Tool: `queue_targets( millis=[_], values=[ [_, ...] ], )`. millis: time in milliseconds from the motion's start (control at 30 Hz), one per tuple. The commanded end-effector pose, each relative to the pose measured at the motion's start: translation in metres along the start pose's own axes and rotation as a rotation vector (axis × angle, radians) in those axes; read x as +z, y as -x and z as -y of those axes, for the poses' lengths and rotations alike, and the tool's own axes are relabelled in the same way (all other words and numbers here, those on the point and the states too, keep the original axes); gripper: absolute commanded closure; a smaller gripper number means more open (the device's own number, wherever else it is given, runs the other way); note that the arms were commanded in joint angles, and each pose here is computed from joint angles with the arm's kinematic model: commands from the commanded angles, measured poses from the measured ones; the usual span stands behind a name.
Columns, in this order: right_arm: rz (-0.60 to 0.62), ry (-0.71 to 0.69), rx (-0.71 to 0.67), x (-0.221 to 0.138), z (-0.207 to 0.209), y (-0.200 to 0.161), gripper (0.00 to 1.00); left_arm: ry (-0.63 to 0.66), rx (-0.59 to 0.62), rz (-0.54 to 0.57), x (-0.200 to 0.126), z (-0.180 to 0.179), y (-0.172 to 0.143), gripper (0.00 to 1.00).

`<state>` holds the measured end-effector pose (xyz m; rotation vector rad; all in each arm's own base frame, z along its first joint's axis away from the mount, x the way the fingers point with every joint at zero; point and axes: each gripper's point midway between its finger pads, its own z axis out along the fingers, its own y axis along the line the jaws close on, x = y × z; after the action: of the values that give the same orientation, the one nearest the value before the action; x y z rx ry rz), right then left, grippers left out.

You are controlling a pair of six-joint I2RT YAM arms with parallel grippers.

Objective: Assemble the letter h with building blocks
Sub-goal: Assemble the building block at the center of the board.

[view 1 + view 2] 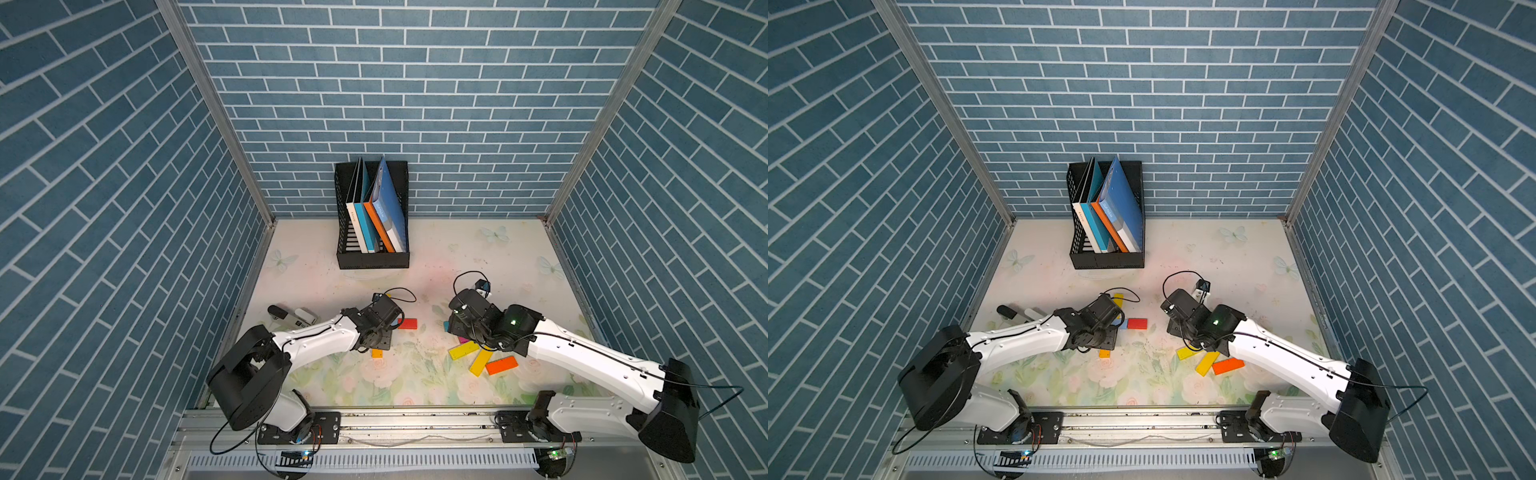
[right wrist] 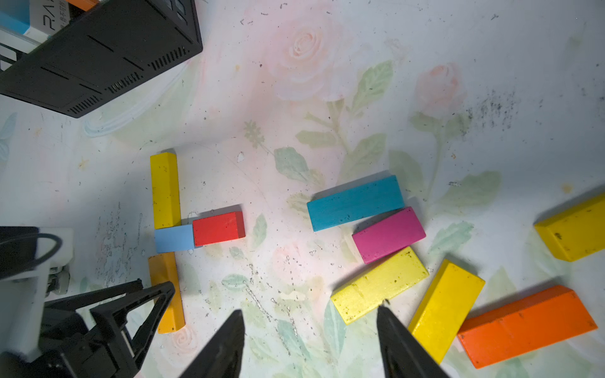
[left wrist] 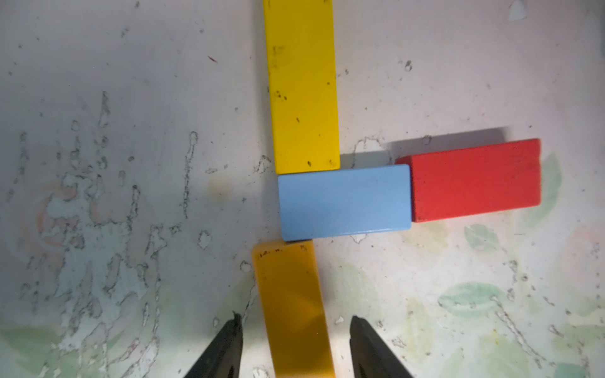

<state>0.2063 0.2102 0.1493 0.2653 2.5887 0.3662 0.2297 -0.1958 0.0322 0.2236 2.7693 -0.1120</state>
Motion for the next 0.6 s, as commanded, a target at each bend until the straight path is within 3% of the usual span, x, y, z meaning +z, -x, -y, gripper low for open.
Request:
queue_targets(
  millis=[0,567],
  values=[
    [0.017,-0.022,0.023,-0.005,0.009,0.003,0.35,-0.001,0.018,-0.018,0.002,0.001,-0.001,0.44],
    [0.02,-0.031,0.026,-0.007,0.011,0.005,0.35,-0.038,0.031,-0.055,0.012,0.01,-0.007,0.58]
  ],
)
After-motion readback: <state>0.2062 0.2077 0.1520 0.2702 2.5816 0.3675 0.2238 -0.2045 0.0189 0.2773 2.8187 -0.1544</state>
